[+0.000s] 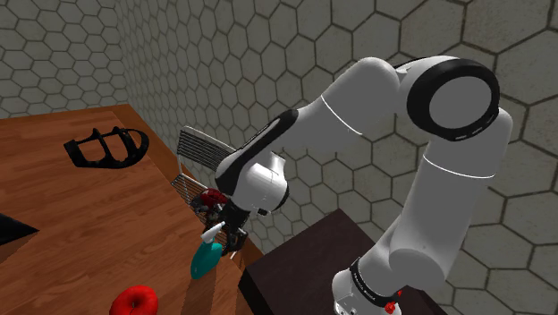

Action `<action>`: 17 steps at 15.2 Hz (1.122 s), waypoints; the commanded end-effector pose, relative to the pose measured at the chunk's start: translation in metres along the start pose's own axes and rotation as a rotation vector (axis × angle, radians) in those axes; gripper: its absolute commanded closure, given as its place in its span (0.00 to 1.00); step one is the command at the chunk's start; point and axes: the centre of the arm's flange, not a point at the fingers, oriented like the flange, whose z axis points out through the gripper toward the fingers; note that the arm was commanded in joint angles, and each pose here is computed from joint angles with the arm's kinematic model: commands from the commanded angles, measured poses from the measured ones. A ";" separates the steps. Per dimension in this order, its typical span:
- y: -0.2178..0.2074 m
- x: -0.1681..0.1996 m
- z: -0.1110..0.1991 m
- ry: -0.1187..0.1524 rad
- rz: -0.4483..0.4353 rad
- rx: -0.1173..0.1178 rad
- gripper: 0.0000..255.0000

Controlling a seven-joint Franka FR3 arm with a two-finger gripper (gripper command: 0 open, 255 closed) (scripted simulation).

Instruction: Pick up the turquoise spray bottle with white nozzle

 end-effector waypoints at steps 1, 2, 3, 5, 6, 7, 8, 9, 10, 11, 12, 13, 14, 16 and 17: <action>0.000 0.004 0.010 -0.001 0.005 0.001 0.00; 0.000 0.007 0.015 -0.001 0.005 0.001 0.00; 0.000 0.009 0.019 -0.001 0.005 0.001 0.00; 0.000 0.016 0.031 -0.001 0.005 0.001 0.00; 0.000 0.016 0.031 -0.001 0.005 0.001 0.00; 0.000 0.016 0.031 -0.001 0.005 0.001 0.00; -0.001 0.016 0.032 -0.001 0.005 0.001 1.00; 0.000 0.016 0.032 -0.001 0.005 0.001 1.00; 0.000 0.016 0.032 -0.001 0.005 0.001 1.00; 0.000 0.016 0.032 -0.001 0.005 0.001 1.00; 0.000 0.016 0.032 -0.001 0.005 0.001 1.00; 0.000 0.016 0.032 -0.001 0.005 0.001 1.00; 0.000 0.016 0.032 -0.001 0.005 0.001 1.00; 0.000 0.016 0.032 -0.001 0.005 0.001 1.00; 0.000 0.016 0.031 -0.001 0.005 0.001 1.00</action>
